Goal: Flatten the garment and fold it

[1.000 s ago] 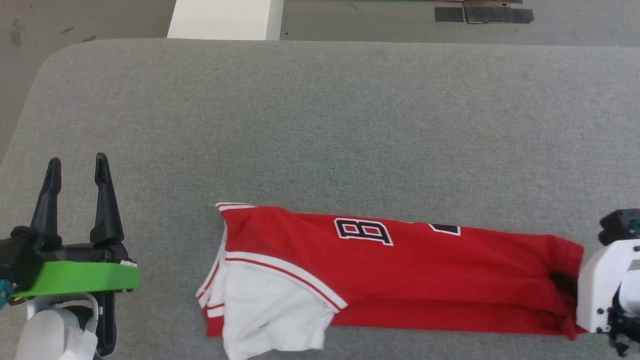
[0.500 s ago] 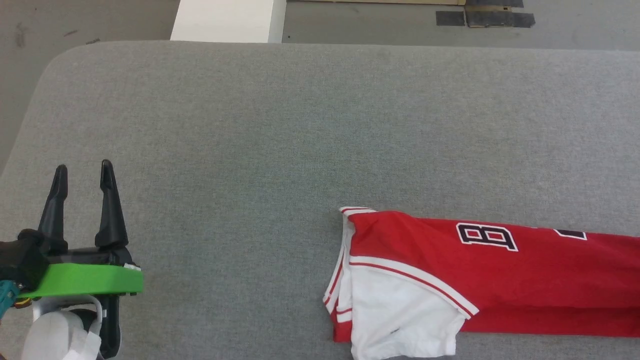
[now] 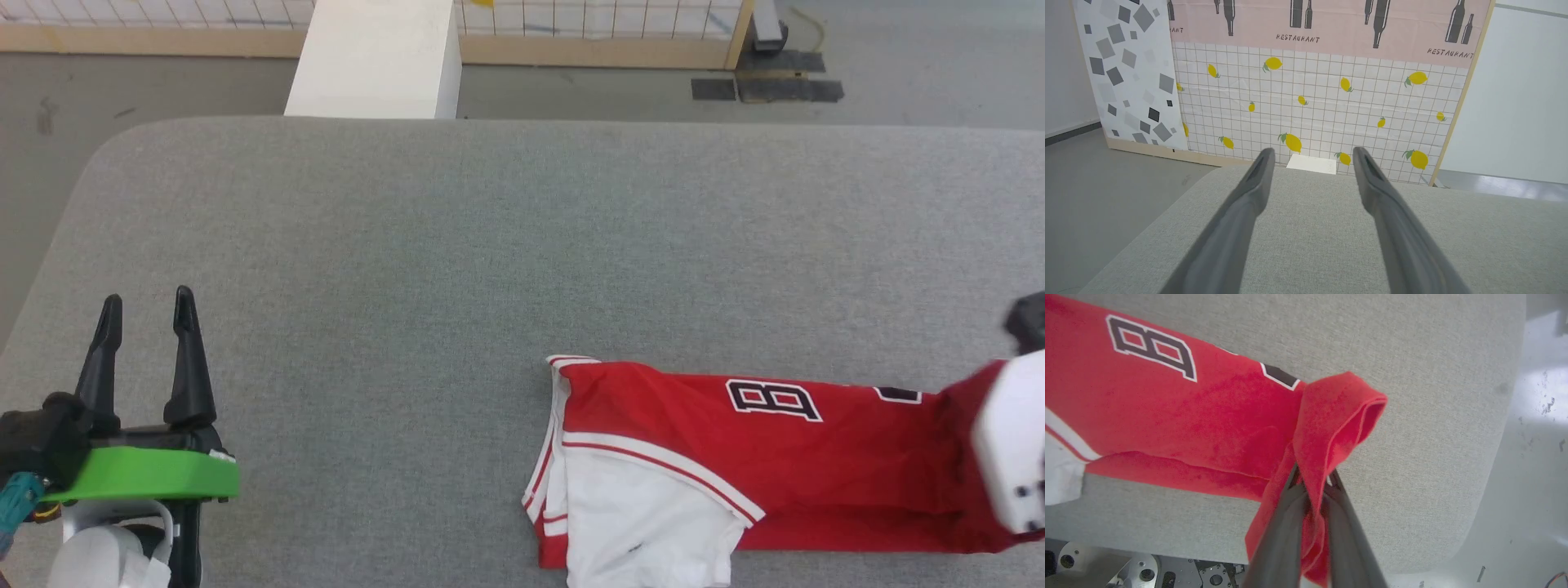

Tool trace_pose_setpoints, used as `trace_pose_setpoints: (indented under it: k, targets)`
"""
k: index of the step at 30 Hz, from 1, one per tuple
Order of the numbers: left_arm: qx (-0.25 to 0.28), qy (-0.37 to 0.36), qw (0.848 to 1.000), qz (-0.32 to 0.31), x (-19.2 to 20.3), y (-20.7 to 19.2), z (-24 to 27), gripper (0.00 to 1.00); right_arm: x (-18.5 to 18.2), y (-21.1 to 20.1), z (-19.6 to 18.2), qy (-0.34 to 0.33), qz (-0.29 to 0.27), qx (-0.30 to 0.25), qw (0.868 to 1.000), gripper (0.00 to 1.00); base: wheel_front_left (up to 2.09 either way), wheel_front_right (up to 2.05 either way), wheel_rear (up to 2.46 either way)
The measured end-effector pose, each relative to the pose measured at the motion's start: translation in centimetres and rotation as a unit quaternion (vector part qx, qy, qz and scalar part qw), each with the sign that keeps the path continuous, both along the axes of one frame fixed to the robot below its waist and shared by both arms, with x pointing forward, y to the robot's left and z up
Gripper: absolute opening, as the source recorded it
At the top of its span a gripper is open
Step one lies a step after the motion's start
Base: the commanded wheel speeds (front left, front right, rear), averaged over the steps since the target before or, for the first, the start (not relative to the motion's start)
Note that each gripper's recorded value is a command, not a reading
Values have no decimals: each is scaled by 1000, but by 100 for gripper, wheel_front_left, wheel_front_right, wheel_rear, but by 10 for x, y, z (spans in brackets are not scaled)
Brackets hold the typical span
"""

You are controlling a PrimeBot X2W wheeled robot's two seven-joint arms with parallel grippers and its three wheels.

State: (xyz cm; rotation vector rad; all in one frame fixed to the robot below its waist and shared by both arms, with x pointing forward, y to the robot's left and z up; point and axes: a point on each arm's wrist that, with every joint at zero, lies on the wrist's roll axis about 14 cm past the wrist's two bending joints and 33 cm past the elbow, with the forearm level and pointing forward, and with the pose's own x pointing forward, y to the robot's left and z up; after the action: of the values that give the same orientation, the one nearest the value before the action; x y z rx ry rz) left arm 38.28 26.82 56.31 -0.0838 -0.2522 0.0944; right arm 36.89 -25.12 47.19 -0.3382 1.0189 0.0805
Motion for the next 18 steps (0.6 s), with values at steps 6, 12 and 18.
trace_pose_setpoints:
  k: [6,12,18]
  targets:
    - [-2,-3,1000,-3,-3,-3,2,100,-7,66,-3,8,85,53,995,0,0,0,0]
    - [-8,1,1000,1,-9,1,0,100,-3,139,-14,8,160,123,979,0,0,0,0]
    - [-10,6,1000,12,-16,7,-3,100,1,196,-25,11,213,164,963,0,0,0,0]
